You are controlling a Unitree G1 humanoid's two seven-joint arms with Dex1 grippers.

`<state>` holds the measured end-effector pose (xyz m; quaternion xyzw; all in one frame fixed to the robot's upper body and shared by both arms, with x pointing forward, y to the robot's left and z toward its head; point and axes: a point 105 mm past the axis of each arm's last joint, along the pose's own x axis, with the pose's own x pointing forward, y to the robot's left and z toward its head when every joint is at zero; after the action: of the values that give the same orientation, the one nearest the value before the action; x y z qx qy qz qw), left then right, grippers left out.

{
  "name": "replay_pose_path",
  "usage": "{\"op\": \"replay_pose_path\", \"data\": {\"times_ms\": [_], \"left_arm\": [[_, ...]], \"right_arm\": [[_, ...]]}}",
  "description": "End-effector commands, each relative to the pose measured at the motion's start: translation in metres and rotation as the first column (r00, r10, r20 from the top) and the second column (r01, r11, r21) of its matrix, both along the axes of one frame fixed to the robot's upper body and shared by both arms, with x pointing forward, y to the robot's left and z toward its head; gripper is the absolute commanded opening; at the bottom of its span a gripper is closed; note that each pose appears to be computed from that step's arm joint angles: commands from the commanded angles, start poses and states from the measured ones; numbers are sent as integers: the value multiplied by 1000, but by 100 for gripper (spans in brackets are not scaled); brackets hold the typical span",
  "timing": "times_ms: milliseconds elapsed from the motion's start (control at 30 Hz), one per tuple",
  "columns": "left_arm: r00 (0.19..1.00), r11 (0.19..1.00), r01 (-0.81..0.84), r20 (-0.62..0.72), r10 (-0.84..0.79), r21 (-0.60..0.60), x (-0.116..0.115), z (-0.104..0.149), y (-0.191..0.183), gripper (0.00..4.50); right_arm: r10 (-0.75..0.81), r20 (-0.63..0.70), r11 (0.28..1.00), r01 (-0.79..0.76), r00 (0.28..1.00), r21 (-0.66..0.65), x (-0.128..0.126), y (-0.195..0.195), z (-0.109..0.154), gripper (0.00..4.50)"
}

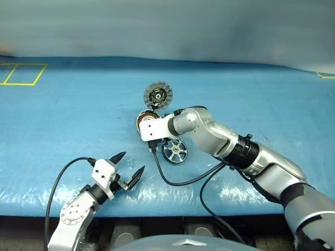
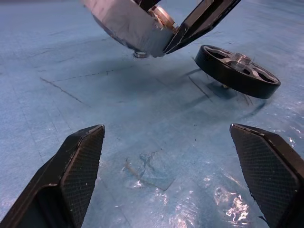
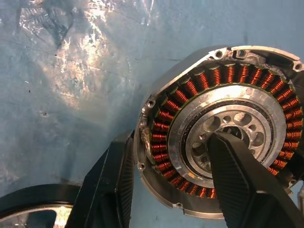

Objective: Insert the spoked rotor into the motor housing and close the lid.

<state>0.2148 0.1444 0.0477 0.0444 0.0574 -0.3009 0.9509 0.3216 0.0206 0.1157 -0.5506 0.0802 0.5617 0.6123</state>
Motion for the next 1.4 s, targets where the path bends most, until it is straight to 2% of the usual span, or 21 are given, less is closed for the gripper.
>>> {"op": "replay_pose_path", "data": {"times_ms": [33,400,667,800,833,933,1000,1100,1167,1267,1400], "left_arm": [[999,1000,-6,48,7,-6,-1,13,-1,450],[999,1000,2,51,0,-22,-5,13,-3,450],[999,1000,13,52,-13,-13,-4,11,-3,450],[997,1000,27,69,-26,-4,-2,13,-6,450],[997,1000,26,72,-26,-3,-1,13,-6,450],[996,1000,18,86,-20,19,1,13,-5,450],[995,1000,1,102,-4,30,3,14,-3,450],[992,1000,-19,129,16,24,6,18,-3,450],[991,999,-19,134,15,26,6,18,-4,450],[991,1000,-15,130,12,23,4,16,-5,450],[992,1000,-12,129,9,21,6,16,-7,450]], "right_arm": [[81,70,997,-82,994,15,-2,12,14,193],[166,47,984,-163,985,-71,-9,17,-3,193],[189,33,981,-188,981,-46,-16,22,2,449],[204,56,979,-204,977,-16,-18,25,18,449],[191,42,981,-192,981,27,-20,25,29,449],[132,-15,980,-129,991,152,-22,15,60,449],[79,-44,976,-68,996,207,-20,6,70,449],[-81,-107,948,110,991,300,-11,-23,80,449],[-187,-149,916,227,971,330,-4,-39,76,449],[-397,-222,814,453,891,364,12,-63,60,449],[-523,-319,696,612,790,375,21,-63,26,449]]}}
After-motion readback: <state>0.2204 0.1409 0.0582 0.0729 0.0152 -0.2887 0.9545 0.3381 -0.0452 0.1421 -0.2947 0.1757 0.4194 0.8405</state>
